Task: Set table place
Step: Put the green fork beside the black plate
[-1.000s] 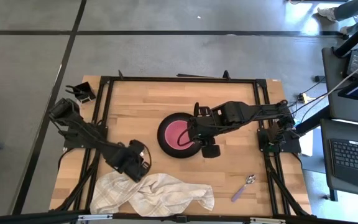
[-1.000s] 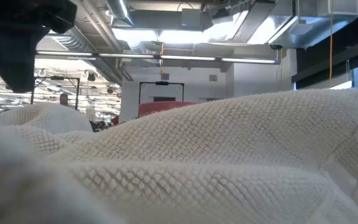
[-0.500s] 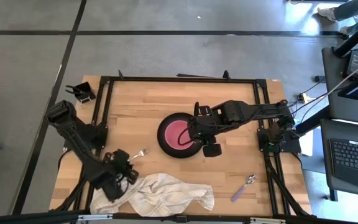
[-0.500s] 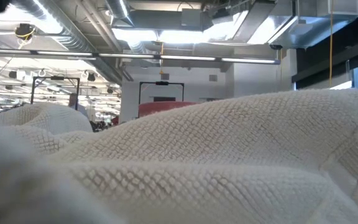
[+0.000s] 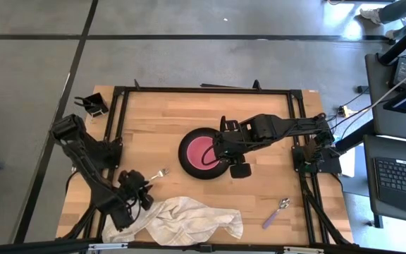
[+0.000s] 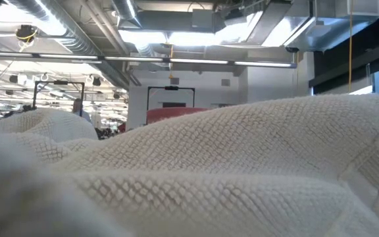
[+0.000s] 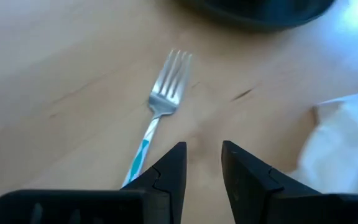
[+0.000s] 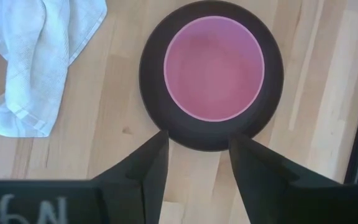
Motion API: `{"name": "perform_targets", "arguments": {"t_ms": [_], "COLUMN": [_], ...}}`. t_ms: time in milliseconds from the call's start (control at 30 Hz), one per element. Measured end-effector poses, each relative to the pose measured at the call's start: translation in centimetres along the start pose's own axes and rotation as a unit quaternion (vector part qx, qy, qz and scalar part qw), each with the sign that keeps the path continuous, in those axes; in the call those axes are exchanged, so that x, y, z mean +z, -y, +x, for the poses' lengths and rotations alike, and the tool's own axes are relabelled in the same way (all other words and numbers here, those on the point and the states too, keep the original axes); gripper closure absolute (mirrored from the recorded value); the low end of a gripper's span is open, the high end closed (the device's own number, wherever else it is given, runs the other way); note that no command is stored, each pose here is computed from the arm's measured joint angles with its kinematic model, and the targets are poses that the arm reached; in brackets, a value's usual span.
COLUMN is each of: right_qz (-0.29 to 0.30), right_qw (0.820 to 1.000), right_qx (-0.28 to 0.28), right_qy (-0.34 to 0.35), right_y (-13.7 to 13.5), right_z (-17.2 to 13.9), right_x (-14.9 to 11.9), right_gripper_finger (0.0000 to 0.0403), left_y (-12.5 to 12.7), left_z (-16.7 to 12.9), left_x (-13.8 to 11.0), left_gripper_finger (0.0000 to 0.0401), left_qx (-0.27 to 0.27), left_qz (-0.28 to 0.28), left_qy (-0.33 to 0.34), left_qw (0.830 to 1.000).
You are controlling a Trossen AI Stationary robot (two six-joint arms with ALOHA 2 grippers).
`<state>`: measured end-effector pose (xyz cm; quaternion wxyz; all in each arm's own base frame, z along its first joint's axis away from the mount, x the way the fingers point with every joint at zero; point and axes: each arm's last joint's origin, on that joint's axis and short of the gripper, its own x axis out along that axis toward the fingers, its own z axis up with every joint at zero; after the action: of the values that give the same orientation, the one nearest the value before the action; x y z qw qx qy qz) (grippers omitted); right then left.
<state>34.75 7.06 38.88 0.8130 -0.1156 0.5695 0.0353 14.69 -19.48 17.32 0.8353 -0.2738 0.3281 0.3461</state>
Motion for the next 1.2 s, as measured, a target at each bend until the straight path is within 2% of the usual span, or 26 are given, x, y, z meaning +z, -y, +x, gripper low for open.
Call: {"name": "perform_targets", "arguments": {"t_ms": [233, 533, 733, 967, 1200], "right_qz": [0.000, 0.007, 0.013, 0.056, 0.092], "right_qw": [1.000, 0.999, 0.998, 0.994, 0.989], "right_qx": [-0.001, -0.003, -0.003, 0.000, 0.004], "right_qy": [0.004, 0.041, 0.065, 0.094, 0.117], "right_y": [0.1, 0.2, 0.3, 0.3, 0.3], "right_z": [0.0, 0.0, 0.0, -0.1, -0.2], "right_x": [0.1, 0.8, 1.3, 1.8, 2.3], "right_gripper_finger": [0.0233, 0.0233, 0.0233, 0.0233, 0.0233], "left_y": [-2.2, -3.4, -4.3, -4.9, -5.0], "left_z": [2.2, 2.2, 2.0, 2.3, 2.3], "left_x": [-1.2, -2.0, -2.8, -3.7, -3.7], "left_gripper_finger": [0.0307, 0.0307, 0.0307, 0.0307, 0.0307], "left_qx": [0.004, 0.003, -0.006, -0.034, -0.032], "left_qz": [0.005, 0.088, 0.119, 0.141, 0.198], "left_qy": [0.002, 0.003, 0.002, -0.007, -0.003], "left_qw": [1.000, 0.996, 0.993, 0.989, 0.980]}}
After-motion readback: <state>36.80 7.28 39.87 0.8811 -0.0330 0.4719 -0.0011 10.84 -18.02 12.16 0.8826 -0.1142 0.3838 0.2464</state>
